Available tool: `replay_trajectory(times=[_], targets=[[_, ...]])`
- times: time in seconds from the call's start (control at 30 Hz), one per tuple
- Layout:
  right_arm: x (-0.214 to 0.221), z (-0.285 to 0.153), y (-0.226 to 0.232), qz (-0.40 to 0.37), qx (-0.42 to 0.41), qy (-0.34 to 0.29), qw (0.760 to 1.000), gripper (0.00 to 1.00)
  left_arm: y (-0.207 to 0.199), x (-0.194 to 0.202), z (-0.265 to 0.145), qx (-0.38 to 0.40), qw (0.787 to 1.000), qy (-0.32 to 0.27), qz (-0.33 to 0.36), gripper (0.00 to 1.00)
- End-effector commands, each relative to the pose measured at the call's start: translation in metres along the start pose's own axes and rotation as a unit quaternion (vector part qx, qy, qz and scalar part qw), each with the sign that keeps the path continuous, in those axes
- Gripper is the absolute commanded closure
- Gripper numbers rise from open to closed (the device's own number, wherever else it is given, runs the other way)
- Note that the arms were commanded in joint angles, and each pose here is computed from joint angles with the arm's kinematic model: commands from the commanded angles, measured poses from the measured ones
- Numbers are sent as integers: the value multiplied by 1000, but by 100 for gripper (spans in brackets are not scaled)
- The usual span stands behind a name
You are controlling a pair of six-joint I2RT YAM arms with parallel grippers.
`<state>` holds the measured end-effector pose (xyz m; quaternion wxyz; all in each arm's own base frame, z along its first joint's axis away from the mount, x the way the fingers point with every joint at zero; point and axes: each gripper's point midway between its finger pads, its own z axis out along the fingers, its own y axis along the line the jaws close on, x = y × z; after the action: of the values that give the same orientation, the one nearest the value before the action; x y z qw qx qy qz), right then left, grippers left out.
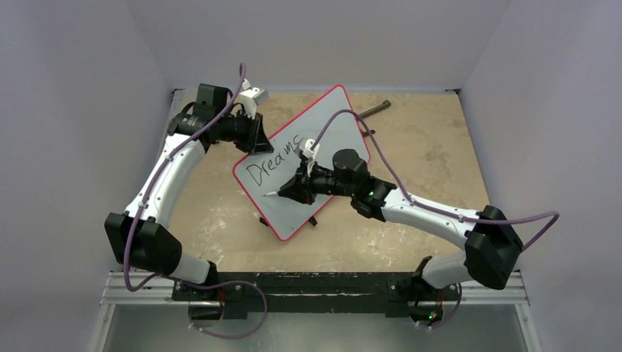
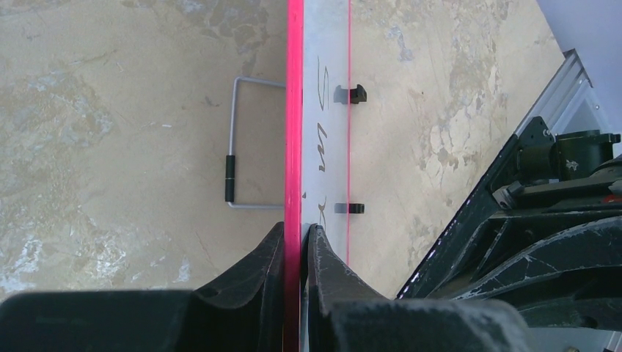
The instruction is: Write a sentence on the whiteboard
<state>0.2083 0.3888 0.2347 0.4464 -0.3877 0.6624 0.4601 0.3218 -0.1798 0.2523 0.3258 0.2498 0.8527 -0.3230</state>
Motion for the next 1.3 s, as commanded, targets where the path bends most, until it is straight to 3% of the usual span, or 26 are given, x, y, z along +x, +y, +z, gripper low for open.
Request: replay_trajectory(times=[0.0, 1.27], targets=[[-31, 9, 8, -27, -18, -41, 999, 100, 15, -7, -2, -35, 999, -16, 28, 100], [38, 5, -29, -8, 63, 33, 997, 100, 13, -8, -1, -27, 999, -16, 25, 100]])
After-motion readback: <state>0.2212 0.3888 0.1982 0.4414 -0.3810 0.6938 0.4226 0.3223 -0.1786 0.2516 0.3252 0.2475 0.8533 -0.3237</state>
